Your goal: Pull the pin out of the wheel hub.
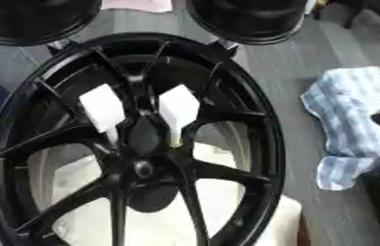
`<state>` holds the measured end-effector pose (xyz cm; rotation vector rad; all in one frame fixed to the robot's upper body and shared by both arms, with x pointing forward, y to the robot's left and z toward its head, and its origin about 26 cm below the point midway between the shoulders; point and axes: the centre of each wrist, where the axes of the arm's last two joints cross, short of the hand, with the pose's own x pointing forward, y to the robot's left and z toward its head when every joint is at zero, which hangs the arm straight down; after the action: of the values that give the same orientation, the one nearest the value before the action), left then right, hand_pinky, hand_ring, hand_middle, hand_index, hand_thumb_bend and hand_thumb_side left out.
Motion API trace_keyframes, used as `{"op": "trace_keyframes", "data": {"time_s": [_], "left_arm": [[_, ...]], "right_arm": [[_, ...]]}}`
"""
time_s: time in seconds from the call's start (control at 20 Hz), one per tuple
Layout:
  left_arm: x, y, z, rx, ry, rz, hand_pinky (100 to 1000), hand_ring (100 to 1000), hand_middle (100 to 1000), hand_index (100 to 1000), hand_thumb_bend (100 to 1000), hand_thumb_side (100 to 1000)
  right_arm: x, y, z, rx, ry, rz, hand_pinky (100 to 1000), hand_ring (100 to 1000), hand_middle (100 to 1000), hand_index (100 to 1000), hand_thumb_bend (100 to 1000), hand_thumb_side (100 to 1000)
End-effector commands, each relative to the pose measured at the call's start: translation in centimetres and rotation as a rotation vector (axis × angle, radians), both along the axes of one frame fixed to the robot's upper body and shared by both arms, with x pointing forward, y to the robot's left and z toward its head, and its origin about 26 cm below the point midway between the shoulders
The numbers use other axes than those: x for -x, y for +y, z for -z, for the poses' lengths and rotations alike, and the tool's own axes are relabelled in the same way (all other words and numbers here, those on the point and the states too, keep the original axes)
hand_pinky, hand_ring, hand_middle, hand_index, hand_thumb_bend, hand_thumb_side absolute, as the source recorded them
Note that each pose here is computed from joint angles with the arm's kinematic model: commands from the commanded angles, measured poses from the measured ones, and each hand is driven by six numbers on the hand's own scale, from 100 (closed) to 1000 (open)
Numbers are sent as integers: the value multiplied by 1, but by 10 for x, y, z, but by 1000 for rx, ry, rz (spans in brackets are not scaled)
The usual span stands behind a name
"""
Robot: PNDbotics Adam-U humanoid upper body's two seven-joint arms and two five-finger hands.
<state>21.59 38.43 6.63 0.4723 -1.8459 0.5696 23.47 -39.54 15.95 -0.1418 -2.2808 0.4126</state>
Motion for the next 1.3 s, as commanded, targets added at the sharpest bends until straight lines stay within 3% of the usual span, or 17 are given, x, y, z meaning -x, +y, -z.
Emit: {"op": "trace_keyframes", "data": {"time_s": [0.05, 0.15, 0.25, 0.55, 0.85, 1.1, 1.3], "left_arm": [[1, 5, -7, -45, 3, 5, 805, 603, 594, 796, 114, 964], [3, 6, -5, -42, 5, -6, 805, 603, 594, 796, 114, 965], [4, 5, -4, -43, 8, -11, 805, 604, 594, 796, 113, 966], [4, 6, -5, -60, 12, -6, 805, 604, 594, 796, 113, 965], [2, 5, -7, -71, 15, 7, 806, 603, 594, 795, 110, 964], [0, 4, -9, -80, 15, 26, 806, 604, 594, 795, 111, 965], [-1, 2, -9, -82, 17, 36, 806, 604, 594, 795, 110, 966]], "right_arm": [[-4, -1, -25, 159, -53, -68, 839, 758, 703, 648, 292, 321], [-4, -15, -66, 336, -196, -121, 838, 766, 712, 659, 306, 324], [-5, -19, -88, 421, -285, -159, 838, 772, 718, 666, 316, 327], [-15, -5, -130, 623, -370, -223, 838, 792, 739, 697, 357, 353], [-23, 11, -150, 869, -386, -291, 834, 807, 752, 723, 399, 381], [-28, 23, -150, 1104, -370, -353, 833, 819, 767, 742, 441, 382], [-31, 30, -145, 1215, -364, -403, 835, 824, 771, 748, 467, 375]]}}
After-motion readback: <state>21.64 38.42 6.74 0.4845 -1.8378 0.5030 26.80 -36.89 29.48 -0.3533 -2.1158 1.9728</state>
